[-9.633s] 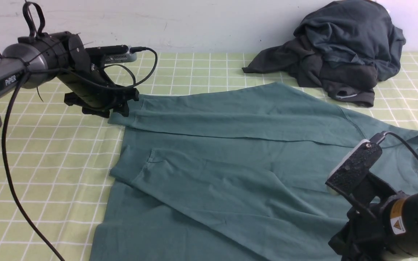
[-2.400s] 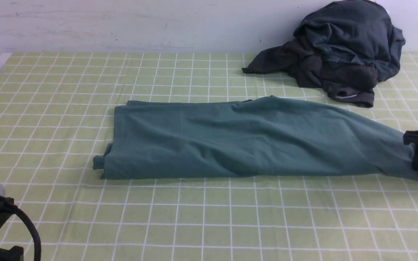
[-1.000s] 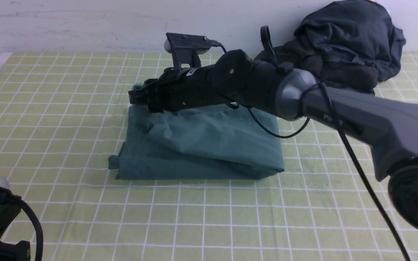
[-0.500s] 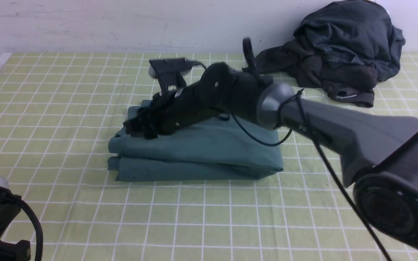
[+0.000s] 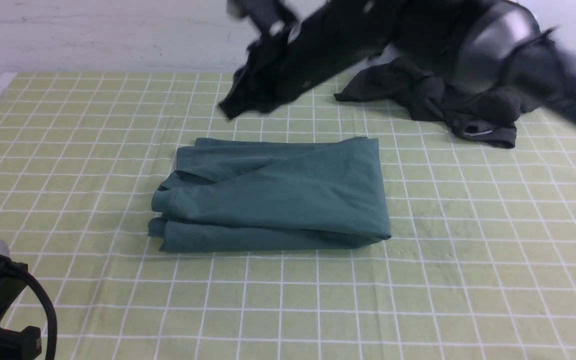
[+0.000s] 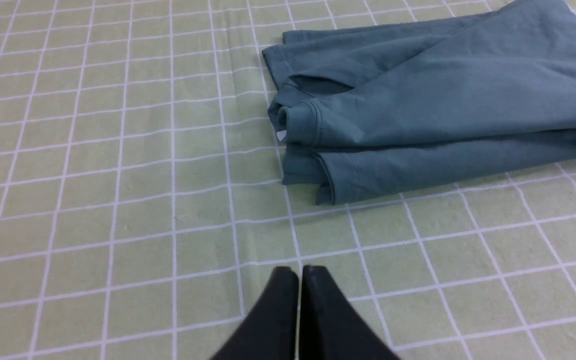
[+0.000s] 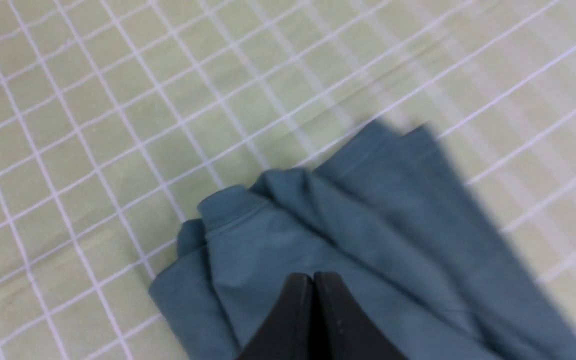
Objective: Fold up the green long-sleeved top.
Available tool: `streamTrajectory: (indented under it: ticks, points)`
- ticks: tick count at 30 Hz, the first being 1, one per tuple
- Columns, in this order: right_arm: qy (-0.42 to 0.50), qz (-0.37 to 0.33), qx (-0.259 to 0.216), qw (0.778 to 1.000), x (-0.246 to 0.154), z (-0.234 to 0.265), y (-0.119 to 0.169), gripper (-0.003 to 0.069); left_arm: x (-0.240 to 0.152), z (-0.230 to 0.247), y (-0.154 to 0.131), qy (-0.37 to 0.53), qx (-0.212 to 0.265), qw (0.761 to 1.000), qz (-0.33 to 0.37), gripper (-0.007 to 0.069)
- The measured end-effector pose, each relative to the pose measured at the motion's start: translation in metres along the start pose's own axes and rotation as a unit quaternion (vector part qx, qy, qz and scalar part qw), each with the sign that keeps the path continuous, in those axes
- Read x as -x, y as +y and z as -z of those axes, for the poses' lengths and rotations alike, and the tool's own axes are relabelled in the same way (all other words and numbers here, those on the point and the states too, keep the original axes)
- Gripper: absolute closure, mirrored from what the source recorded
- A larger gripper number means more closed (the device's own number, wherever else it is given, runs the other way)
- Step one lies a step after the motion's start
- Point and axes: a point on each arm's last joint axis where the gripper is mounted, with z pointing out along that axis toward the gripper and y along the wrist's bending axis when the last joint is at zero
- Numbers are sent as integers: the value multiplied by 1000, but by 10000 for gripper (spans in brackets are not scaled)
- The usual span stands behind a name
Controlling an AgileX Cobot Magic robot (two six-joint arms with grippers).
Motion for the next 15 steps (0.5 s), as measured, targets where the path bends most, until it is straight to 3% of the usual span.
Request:
streamTrajectory:
  ticks: [3, 4, 5, 6, 7, 12, 13, 15]
  points:
    - [-32, 54, -78, 995, 21, 88, -4, 671, 0, 0, 0, 0, 0, 1000, 0, 629]
    - [-36, 53, -79, 995, 21, 94, -4, 671, 0, 0, 0, 0, 0, 1000, 0, 629]
    - [-42, 59, -122, 990, 24, 137, -7, 671, 0, 0, 0, 0, 0, 1000, 0, 629]
    - [-48, 59, -128, 989, 24, 147, -7, 671, 0, 0, 0, 0, 0, 1000, 0, 629]
    - [-50, 50, -164, 984, 22, 181, -9, 671, 0, 0, 0, 0, 0, 1000, 0, 629]
    - [-50, -9, -265, 963, -12, 248, -24, 671, 0, 0, 0, 0, 0, 1000, 0, 629]
    - [-50, -11, -268, 962, -15, 250, -23, 671, 0, 0, 0, 0, 0, 1000, 0, 629]
    - [-96, -29, -300, 949, -34, 262, -25, 671, 0, 0, 0, 0, 0, 1000, 0, 629]
